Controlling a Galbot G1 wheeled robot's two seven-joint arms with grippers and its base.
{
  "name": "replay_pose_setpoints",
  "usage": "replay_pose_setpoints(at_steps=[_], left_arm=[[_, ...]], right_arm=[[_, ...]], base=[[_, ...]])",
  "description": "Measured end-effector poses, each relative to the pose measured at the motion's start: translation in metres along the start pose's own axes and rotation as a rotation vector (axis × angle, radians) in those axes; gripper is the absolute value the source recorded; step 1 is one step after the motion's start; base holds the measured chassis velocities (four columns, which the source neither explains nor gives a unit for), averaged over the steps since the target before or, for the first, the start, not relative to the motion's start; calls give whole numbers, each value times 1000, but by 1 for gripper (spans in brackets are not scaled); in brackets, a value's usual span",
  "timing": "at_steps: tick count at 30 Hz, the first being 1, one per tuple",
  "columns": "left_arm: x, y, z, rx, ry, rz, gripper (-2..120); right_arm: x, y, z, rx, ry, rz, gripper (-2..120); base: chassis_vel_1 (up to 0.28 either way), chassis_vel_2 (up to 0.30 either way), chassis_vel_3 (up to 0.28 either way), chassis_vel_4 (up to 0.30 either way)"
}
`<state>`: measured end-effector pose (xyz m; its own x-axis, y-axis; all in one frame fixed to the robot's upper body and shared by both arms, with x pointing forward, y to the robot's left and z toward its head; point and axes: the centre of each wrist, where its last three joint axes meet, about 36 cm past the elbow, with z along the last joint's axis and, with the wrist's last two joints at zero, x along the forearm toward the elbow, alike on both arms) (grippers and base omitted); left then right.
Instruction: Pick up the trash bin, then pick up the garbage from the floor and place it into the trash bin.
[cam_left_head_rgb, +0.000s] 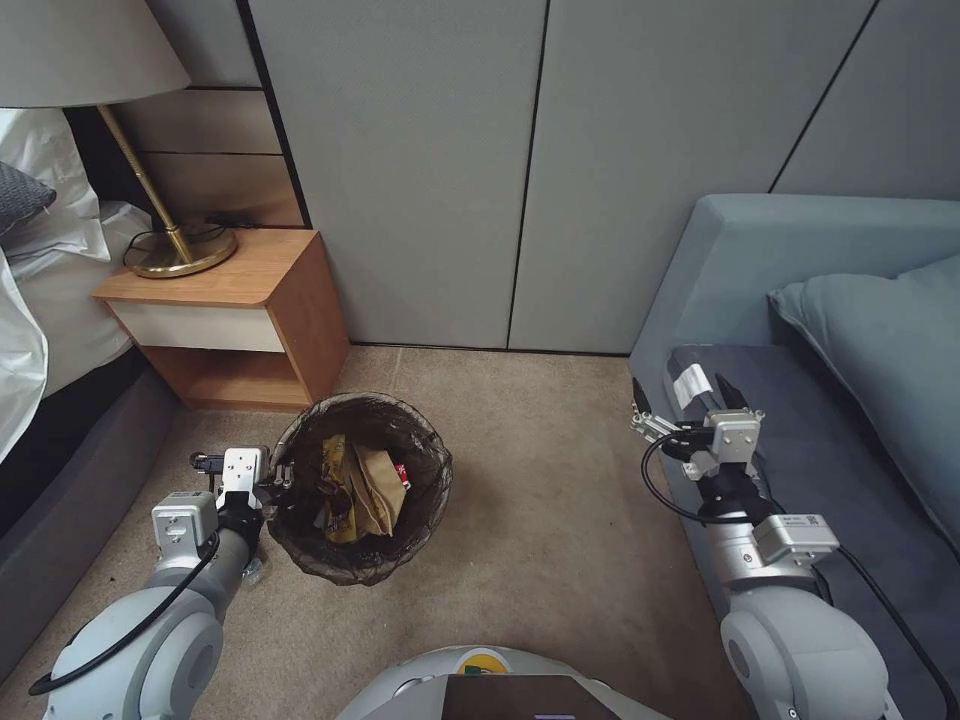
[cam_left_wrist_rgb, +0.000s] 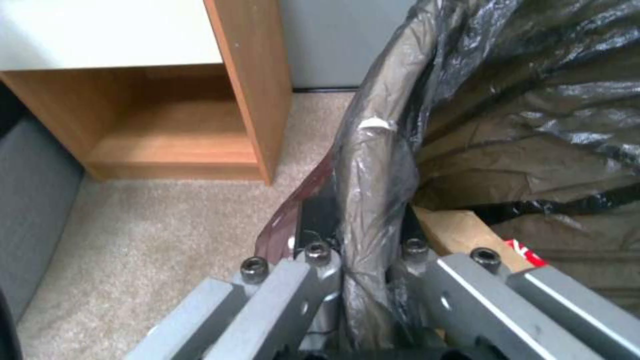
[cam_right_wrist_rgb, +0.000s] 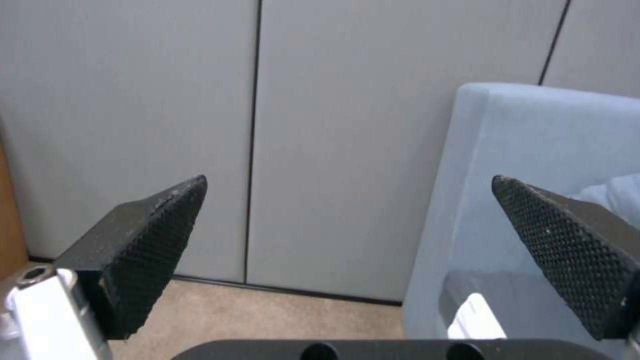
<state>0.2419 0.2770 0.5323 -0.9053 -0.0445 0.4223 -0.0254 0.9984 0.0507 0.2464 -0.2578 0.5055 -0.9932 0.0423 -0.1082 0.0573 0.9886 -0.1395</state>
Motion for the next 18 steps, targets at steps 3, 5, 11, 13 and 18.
replay_pose_setpoints(at_steps=[3,5,11,13,18], left_arm=[[0,0,0,0,-4,6,2],[0,0,-1,-1,-9,15,2],[-1,0,-3,-7,-23,20,2],[-2,1,-4,-5,-28,22,2],[-2,1,-5,-1,-31,22,2]], right_arm=[[1,0,0,2,-5,8,100],[3,1,0,3,-6,16,100],[5,2,1,5,-10,27,100],[4,2,1,4,-10,30,100],[4,1,3,3,-8,34,100]], base=[[0,0,0,0],[0,0,0,0],[0,0,0,0],[0,0,0,0],[0,0,0,0]])
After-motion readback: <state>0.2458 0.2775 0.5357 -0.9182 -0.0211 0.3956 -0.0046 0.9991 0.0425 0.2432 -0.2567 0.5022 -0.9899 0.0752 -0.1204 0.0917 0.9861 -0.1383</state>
